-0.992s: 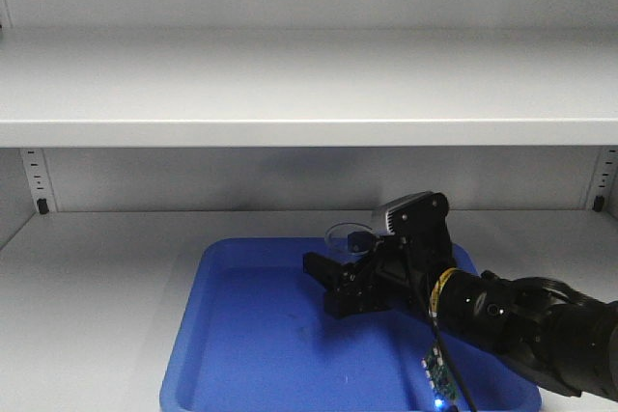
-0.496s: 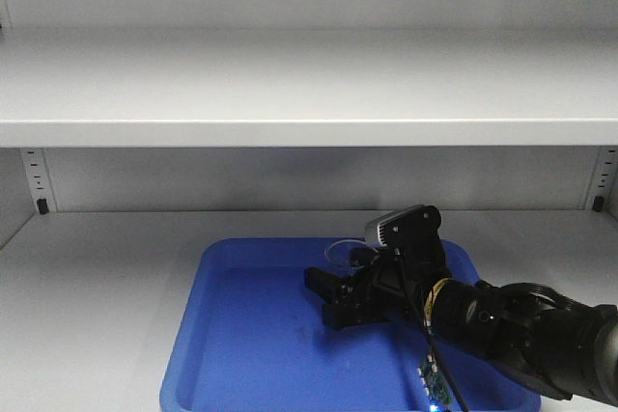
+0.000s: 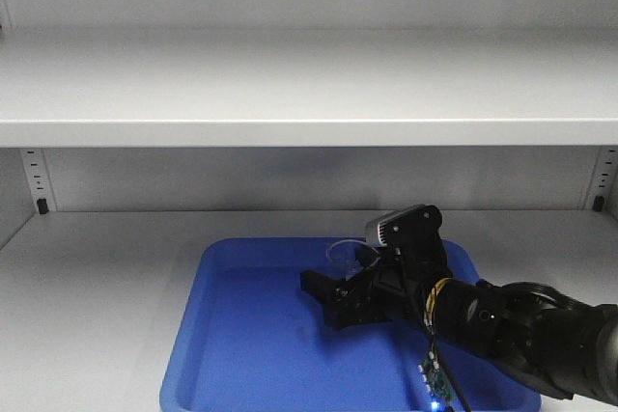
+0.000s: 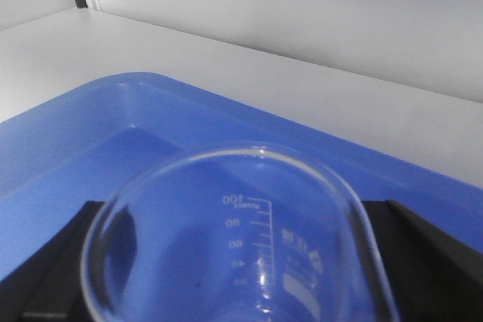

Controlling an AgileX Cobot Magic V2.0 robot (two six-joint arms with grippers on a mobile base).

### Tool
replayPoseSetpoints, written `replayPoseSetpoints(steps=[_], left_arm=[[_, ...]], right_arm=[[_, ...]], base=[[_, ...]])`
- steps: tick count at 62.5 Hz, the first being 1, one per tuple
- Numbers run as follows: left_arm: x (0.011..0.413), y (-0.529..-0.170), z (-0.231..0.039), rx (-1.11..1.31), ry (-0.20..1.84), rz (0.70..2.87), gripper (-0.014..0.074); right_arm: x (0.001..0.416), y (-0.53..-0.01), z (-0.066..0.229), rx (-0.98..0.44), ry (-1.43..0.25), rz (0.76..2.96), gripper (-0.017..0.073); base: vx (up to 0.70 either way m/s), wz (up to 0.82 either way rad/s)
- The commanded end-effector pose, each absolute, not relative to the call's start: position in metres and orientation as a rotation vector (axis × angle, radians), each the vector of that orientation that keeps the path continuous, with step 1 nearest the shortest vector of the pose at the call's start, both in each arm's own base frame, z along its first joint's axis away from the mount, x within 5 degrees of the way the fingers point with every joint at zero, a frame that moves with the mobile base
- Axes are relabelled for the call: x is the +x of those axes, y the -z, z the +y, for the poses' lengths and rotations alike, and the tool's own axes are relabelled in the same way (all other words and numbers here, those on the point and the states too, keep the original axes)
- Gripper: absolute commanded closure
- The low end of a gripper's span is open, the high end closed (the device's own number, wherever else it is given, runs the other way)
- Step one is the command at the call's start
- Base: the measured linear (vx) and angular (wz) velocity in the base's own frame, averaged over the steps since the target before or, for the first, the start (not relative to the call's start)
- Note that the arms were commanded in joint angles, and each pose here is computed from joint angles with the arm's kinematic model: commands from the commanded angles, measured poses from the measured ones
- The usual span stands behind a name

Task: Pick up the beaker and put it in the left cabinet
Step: 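Open the right gripper and withdraw it from the beaker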

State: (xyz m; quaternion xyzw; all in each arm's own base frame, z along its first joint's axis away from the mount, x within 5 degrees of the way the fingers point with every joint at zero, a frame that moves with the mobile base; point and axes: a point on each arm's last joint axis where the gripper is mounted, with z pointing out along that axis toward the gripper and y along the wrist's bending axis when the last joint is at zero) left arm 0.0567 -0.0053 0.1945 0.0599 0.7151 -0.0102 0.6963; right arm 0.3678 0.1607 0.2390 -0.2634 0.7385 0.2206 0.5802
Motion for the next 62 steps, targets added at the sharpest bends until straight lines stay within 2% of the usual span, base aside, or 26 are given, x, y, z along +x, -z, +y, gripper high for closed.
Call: replayPoseSetpoints(steps=[1, 19, 28, 32, 35, 38, 39, 43, 62], left_arm=[[0.056, -0.199, -0.006, 0.132, 0.041, 1.502, 0.0601], [0.056, -0.199, -0.006, 0.132, 0.041, 1.502, 0.0601], [0.056, -0.199, -0.006, 0.132, 0.041, 1.502, 0.0601], [0.056, -0.199, -0.006, 0.132, 0.041, 1.502, 0.0601], [0.056, -0.199, -0.006, 0.132, 0.041, 1.502, 0.0601], [0.056, -0.199, -0.006, 0.132, 0.041, 1.502, 0.0601], [0.056, -0.199, -0.006, 0.132, 0.041, 1.502, 0.0601], [0.056, -0.199, -0.006, 0.132, 0.041, 1.502, 0.0601], [0.056, -0.199, -0.006, 0.132, 0.041, 1.502, 0.0601]], right_arm=[[0.36, -0.287, 0.16, -0.601, -0.545, 1.556, -0.0084], [0.341, -0.328, 0.153, -0.592, -0.521, 1.459, -0.0064], [0.334, -0.341, 0.149, -0.573, -0.513, 1.443, 0.0007], [0.332, -0.345, 0.147, -0.551, -0.503, 1.464, 0.0088], [0.33, -0.345, 0.144, -0.528, -0.495, 1.495, 0.0187], [0.328, -0.343, 0.141, -0.505, -0.488, 1.535, 0.0314], [0.325, -0.341, 0.139, -0.495, -0.485, 1.558, 0.0417], [0.318, -0.337, 0.135, -0.49, -0.471, 1.59, 0.0579], [0.26, -0.326, 0.115, -0.488, -0.472, 1.618, 0.0565]], base=[[0.0, 0.0], [0.0, 0.0], [0.0, 0.0], [0.0, 0.0], [0.0, 0.0], [0.0, 0.0], [0.0, 0.0], [0.0, 0.0], [0.0, 0.0]])
